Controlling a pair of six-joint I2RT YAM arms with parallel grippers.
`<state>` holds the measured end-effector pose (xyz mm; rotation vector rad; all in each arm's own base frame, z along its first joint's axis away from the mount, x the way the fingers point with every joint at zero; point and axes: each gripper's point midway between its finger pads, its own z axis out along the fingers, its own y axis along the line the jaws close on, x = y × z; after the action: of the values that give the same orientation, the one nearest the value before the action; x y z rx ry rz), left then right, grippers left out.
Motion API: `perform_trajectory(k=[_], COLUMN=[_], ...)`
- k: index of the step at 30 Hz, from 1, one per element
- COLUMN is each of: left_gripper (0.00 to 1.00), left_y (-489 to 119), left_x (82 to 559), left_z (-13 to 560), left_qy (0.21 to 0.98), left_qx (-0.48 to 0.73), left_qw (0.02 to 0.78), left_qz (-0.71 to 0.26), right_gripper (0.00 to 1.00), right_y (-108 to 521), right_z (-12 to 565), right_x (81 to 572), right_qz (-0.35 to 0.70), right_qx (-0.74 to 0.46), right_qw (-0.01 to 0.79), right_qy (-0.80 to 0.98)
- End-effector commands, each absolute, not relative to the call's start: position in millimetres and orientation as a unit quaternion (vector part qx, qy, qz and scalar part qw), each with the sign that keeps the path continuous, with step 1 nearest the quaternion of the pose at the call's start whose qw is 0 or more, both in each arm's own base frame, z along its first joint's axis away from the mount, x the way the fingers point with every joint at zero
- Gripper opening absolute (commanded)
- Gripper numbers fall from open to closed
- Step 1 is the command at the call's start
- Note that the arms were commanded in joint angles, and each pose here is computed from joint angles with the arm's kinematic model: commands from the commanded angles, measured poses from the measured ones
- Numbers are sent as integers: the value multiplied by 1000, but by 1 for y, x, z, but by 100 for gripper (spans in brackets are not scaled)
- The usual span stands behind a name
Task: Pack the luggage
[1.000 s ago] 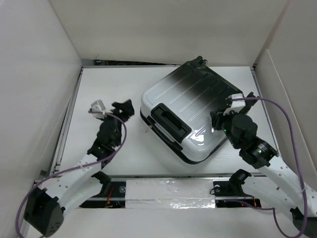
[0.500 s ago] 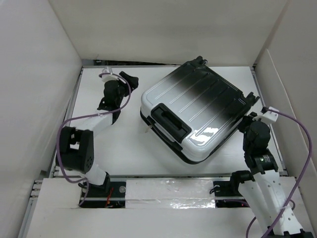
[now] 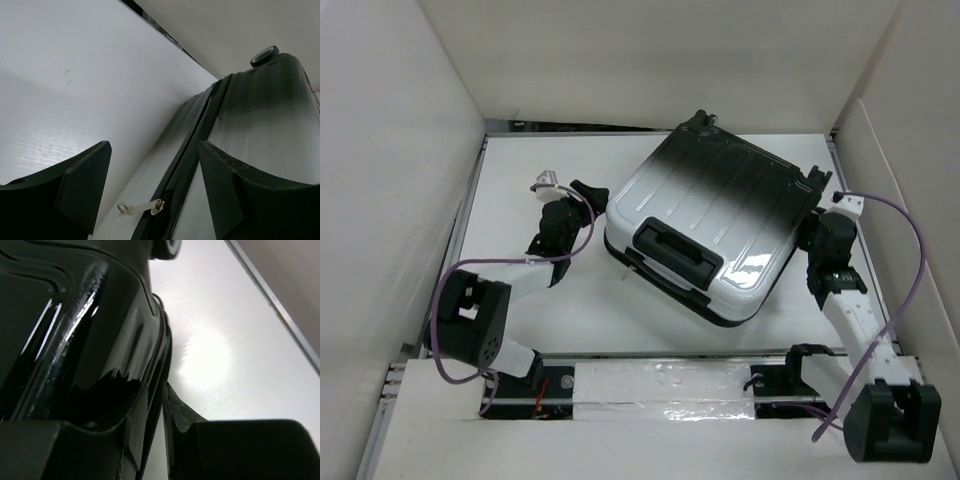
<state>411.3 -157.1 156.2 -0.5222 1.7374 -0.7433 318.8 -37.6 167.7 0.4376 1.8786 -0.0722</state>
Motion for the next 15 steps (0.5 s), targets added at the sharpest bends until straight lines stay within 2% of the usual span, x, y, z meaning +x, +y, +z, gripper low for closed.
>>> perform_trajectory(k=[1, 6, 7, 9, 10, 13, 15], left_gripper=[68, 66, 65, 60, 57, 54, 54], left_y=[-227, -238, -245, -233, -230, -233, -235], left_x=[356, 306, 293, 282, 274, 246, 235], left_z=[179, 157, 167, 160, 178, 199, 206], left_qy=[731, 740, 731, 732, 712, 683, 685], left_qx=[-105, -105, -97, -114, -120, -105, -102], left_qw=[548, 548, 553, 563, 577, 598, 608], left_qz=[-393, -375, -389, -366, -382, -406, -389], right_gripper=[26, 29, 29, 30, 31, 36, 44], right_y=[53, 70, 75, 77, 77, 78, 78], right_z=[225, 236, 236, 245, 245, 257, 265], right_x=[360, 381, 382, 389, 389, 392, 392], right_qz=[167, 182, 182, 179, 179, 181, 179], right_qx=[49, 8, 0, -15, -17, -21, -23], right_qw=[620, 616, 610, 612, 608, 617, 624], right_qy=[765, 766, 771, 770, 773, 765, 760])
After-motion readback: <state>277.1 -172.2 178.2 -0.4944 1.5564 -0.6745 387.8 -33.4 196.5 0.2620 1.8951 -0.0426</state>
